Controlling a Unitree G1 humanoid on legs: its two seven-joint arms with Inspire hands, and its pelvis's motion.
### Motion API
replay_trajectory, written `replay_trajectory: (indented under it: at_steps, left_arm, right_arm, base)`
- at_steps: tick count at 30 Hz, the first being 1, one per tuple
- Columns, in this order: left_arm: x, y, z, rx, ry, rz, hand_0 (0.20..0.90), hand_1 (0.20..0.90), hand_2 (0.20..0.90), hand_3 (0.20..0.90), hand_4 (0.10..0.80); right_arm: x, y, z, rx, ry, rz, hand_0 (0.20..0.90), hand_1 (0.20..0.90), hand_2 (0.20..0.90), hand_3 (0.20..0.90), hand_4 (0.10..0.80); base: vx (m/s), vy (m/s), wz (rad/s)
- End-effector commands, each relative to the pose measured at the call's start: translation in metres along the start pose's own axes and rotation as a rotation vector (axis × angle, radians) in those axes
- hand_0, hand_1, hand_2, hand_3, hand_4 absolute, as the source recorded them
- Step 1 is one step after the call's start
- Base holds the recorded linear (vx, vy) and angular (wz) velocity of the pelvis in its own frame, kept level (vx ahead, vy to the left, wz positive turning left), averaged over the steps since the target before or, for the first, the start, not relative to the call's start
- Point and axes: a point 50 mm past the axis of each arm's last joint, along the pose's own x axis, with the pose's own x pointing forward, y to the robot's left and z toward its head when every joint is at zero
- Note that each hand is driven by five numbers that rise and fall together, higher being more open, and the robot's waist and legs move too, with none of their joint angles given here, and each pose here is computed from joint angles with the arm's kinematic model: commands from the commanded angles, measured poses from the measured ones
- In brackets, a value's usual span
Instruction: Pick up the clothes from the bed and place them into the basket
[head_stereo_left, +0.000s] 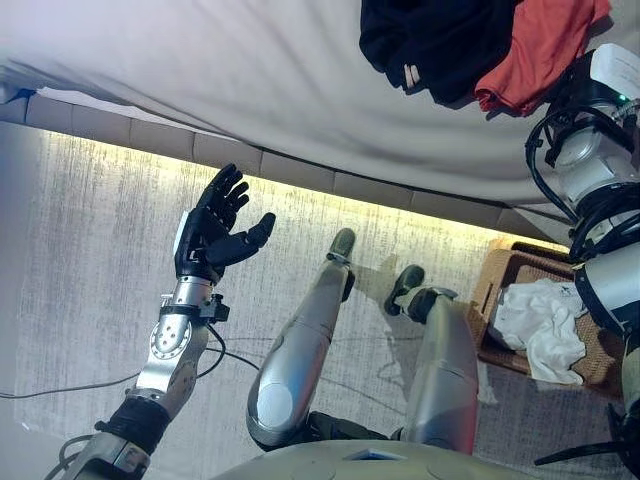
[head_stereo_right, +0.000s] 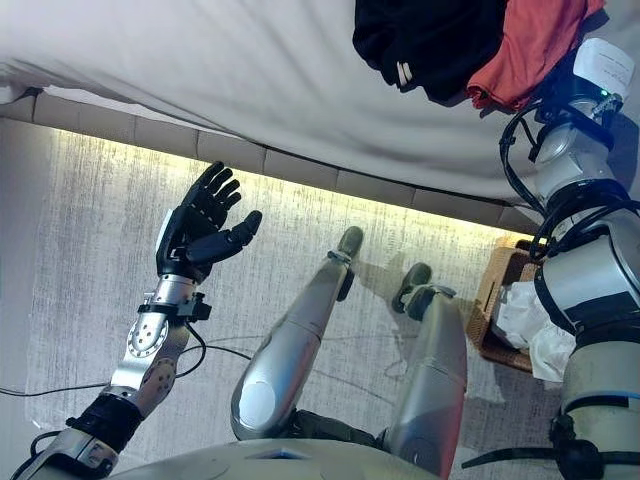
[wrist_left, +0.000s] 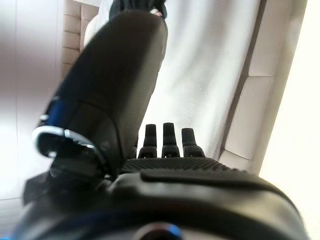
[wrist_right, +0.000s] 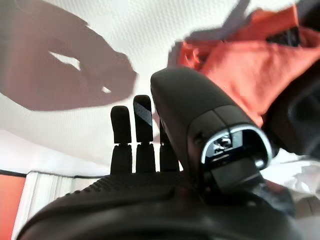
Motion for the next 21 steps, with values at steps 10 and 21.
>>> replay_trajectory:
  at_steps: [10,21]
  left_arm:
    - [0.002,-0.005,0.028,-0.044,-0.178,-0.037,0.9,0.9,0.9,0.9,0.8]
    - [-0.005,-0.014,0.032,-0.069,-0.2,-0.095,0.9,0.9,0.9,0.9,0.8]
  right_arm:
    - [0.013,-0.079,-0.003,0.128,-0.054,-0.313,0.9,0.9,0.9,0.9,0.8]
    - [0.013,-0.084,0.019,0.081,-0.096,-0.31,0.9,0.9,0.9,0.9,0.8]
  base:
    - [0.035,0.02,-0.05]
    - [0.034,0.008,0.05]
